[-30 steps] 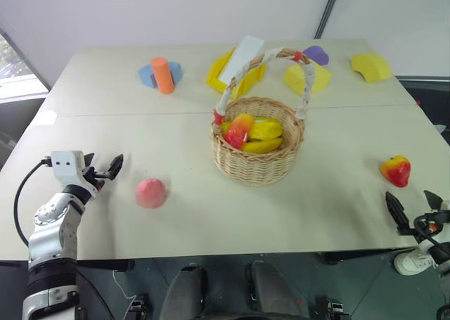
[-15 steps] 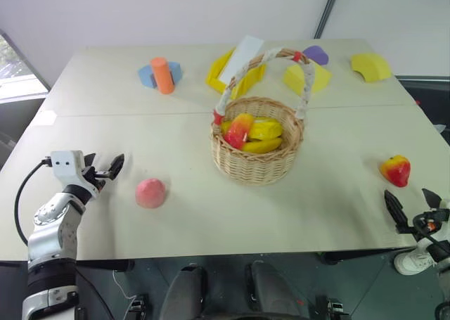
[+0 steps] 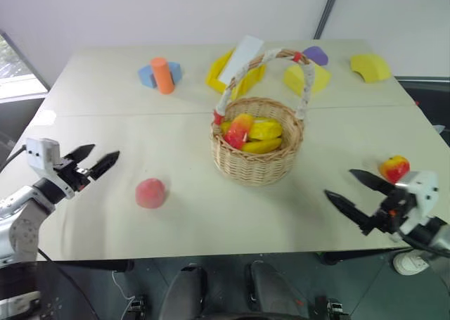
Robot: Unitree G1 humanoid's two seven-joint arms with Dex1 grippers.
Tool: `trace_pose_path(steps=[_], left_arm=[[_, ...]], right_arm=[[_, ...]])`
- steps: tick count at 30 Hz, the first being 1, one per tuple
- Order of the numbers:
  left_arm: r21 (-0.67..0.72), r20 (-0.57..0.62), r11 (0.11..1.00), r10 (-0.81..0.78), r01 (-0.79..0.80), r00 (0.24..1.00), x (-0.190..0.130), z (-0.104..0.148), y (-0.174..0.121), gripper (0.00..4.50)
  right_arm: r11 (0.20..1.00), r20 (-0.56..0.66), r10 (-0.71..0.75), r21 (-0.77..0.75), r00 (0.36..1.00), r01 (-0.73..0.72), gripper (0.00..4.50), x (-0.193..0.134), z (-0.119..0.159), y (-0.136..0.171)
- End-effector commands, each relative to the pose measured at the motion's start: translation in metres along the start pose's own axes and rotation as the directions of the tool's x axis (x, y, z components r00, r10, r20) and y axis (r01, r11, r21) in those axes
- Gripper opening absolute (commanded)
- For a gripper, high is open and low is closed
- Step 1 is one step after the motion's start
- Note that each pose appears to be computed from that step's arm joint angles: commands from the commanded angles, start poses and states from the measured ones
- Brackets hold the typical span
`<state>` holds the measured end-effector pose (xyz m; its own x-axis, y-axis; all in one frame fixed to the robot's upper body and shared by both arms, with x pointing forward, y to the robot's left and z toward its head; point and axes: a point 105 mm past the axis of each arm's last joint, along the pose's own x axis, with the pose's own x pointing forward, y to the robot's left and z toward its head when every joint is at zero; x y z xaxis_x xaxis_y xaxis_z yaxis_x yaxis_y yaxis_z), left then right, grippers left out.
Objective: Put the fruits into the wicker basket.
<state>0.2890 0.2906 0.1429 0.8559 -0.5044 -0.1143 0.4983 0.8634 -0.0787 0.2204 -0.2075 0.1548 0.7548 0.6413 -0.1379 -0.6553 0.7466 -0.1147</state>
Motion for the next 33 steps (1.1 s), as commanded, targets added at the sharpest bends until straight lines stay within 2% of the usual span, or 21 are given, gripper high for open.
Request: trace_pose_path(steps=[1,4,9,15,21,24,26,27,31,33], left_arm=[[0.054,-0.092,0.973,-0.221,0.227,0.971,-0.001,0.006,-0.037,4.5],[0.09,-0.183,0.934,-0.325,0.345,0.928,-0.002,0.007,-0.056,4.5],[0.16,-0.341,0.879,-0.378,0.449,0.861,-0.003,0.004,-0.067,4.5],[0.198,-0.47,0.838,-0.373,0.508,0.8,0.003,-0.01,-0.071,4.5],[0.261,-0.496,0.835,-0.315,0.485,0.809,0.015,-0.024,-0.063,4.5],[0.252,-0.456,0.844,-0.327,0.473,0.828,0.017,-0.023,-0.062,3.62],[0.257,-0.439,0.843,-0.334,0.473,0.834,0.016,-0.022,-0.062,2.6],[0.271,-0.417,0.845,-0.328,0.46,0.848,0.016,-0.019,-0.061,2.27],[0.248,-0.297,0.876,-0.337,0.413,0.893,0.013,-0.003,-0.059,2.27],[0.222,-0.19,0.885,-0.373,0.41,0.908,0.015,0.018,-0.068,2.27]], right_arm=[[0.973,0.02,0.217,-0.087,0.976,-0.214,4.41,0.024,0.021,0.041],[0.937,0.003,0.326,-0.135,0.945,-0.323,4.41,0.036,0.025,0.059],[0.884,0.022,0.445,-0.17,0.895,-0.435,4.41,0.046,0.035,0.078],[0.873,0.035,0.466,-0.18,0.884,-0.454,4.41,0.053,0.034,0.083],[0.88,0.049,0.453,-0.183,0.89,-0.438,4.41,0.055,0.034,0.084],[0.883,0.051,0.449,-0.18,0.892,-0.434,4.5,0.055,0.032,0.085],[0.884,0.05,0.447,-0.179,0.893,-0.432,4.5,0.055,0.031,0.085],[0.884,0.05,0.446,-0.18,0.894,-0.431,4.5,0.055,0.031,0.085],[0.885,0.051,0.444,-0.184,0.895,-0.428,4.5,0.055,0.03,0.084],[0.889,0.049,0.431,-0.195,0.901,-0.414,4.5,0.054,0.032,0.079]])
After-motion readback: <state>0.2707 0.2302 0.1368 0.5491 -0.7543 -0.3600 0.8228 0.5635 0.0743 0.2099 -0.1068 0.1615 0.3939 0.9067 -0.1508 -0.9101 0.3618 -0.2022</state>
